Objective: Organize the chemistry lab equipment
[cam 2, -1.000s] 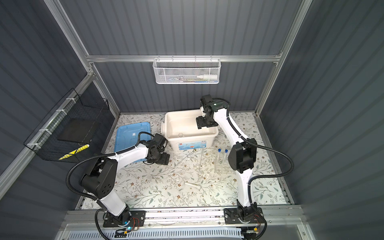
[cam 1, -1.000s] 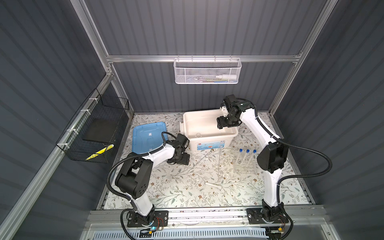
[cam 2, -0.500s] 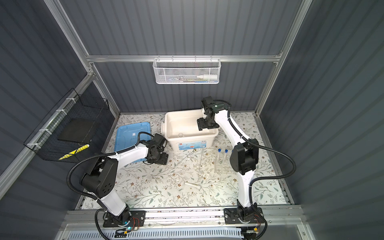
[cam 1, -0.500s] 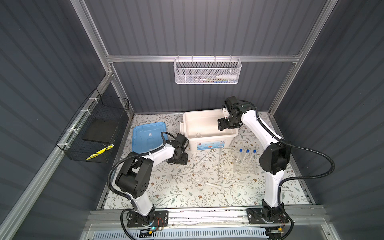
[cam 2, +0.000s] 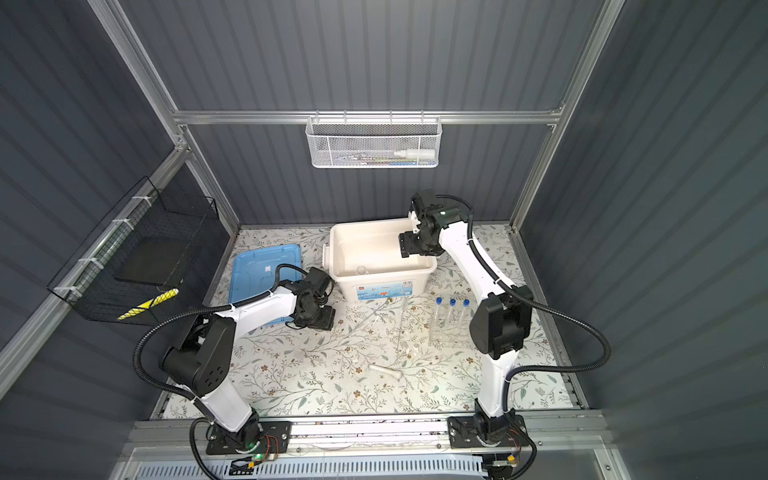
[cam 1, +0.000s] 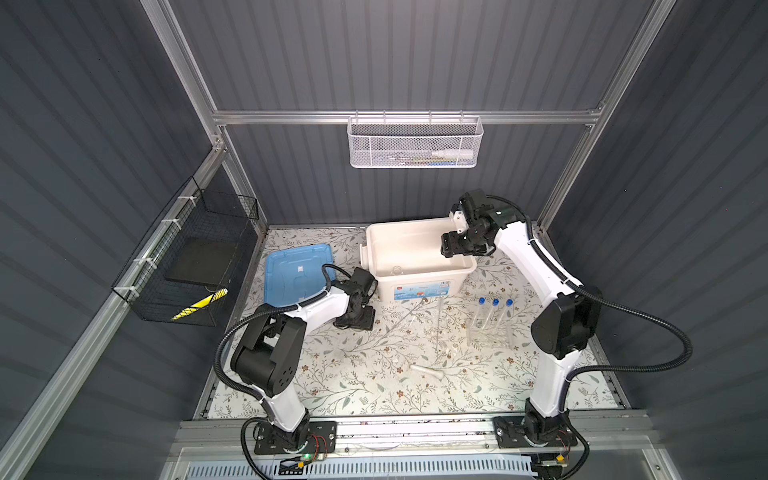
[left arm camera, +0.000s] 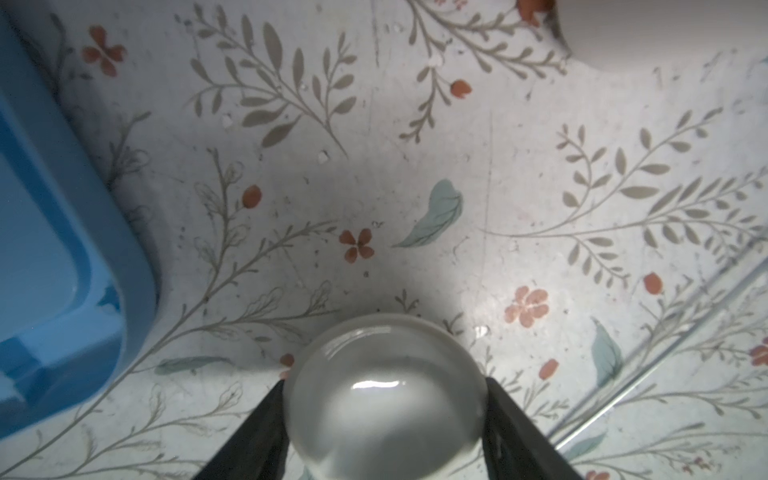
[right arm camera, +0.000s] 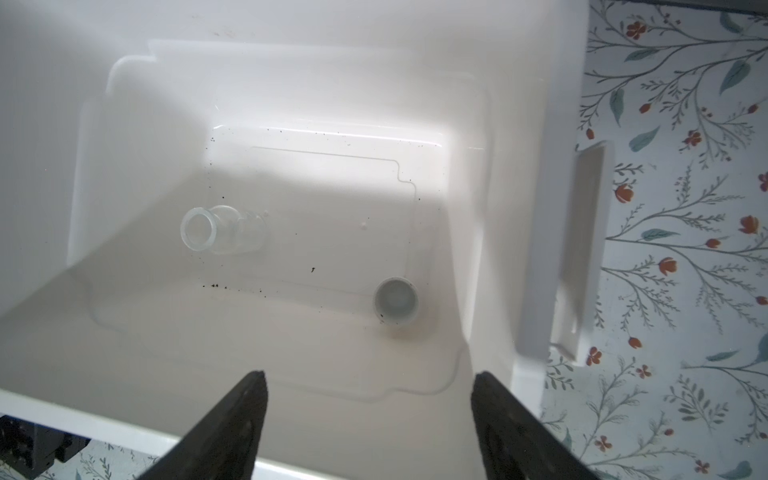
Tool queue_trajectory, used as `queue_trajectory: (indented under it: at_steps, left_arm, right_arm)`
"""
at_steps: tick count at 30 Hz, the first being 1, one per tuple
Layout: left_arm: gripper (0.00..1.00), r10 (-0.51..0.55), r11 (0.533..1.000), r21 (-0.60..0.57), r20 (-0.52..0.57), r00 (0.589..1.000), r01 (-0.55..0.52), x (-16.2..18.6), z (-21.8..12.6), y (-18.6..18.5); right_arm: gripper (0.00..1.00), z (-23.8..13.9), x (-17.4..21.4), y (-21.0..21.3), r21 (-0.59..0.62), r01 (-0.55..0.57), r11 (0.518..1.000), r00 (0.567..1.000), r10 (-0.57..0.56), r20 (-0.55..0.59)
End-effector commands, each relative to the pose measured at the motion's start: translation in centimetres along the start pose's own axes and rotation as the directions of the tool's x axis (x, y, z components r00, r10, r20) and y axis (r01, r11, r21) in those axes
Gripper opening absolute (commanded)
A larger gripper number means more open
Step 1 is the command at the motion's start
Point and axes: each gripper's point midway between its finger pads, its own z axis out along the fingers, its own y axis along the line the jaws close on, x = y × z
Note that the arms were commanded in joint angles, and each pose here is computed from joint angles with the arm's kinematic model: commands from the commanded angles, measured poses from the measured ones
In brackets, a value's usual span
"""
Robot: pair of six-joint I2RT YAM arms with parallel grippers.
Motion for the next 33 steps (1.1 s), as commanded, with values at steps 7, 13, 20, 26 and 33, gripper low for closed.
queue_trajectory:
  at_steps: [7, 13, 20, 26, 33]
  left_arm:
    - [0.67, -0.016, 1.000, 0.007, 0.094, 0.995, 0.016, -2.0, -4.3, -0.2]
    - [0.66, -0.028, 1.000, 0.005, 0.177, 0.984, 0.027, -3.6, -8.2, -0.1]
    - [0.66, -0.039, 0.999, 0.000, 0.306, 0.951, 0.042, -6.5, -14.0, 0.1]
    - [0.65, -0.014, 0.999, 0.035, 0.416, 0.909, 0.000, -10.8, -19.0, -1.2]
    - [0.65, 0.010, 0.996, 0.071, 0.491, 0.871, -0.051, -15.0, -21.3, -3.0]
  right_arm:
    - [0.80, -1.0, 0.3, -0.4, -0.023, -0.032, 0.999, 0.999, 0.033, 0.030]
    - [0.80, -1.5, 0.6, -0.9, -0.018, -0.040, 0.999, 0.998, 0.041, 0.047]
    - [0.79, -2.8, 0.7, -1.7, -0.019, -0.057, 0.998, 0.994, 0.058, 0.088]
    - [0.79, -3.2, 1.4, -3.1, 0.005, -0.076, 0.997, 0.993, 0.075, 0.090]
    - [0.79, -2.8, 2.5, -4.5, 0.027, -0.093, 0.995, 0.992, 0.090, 0.084]
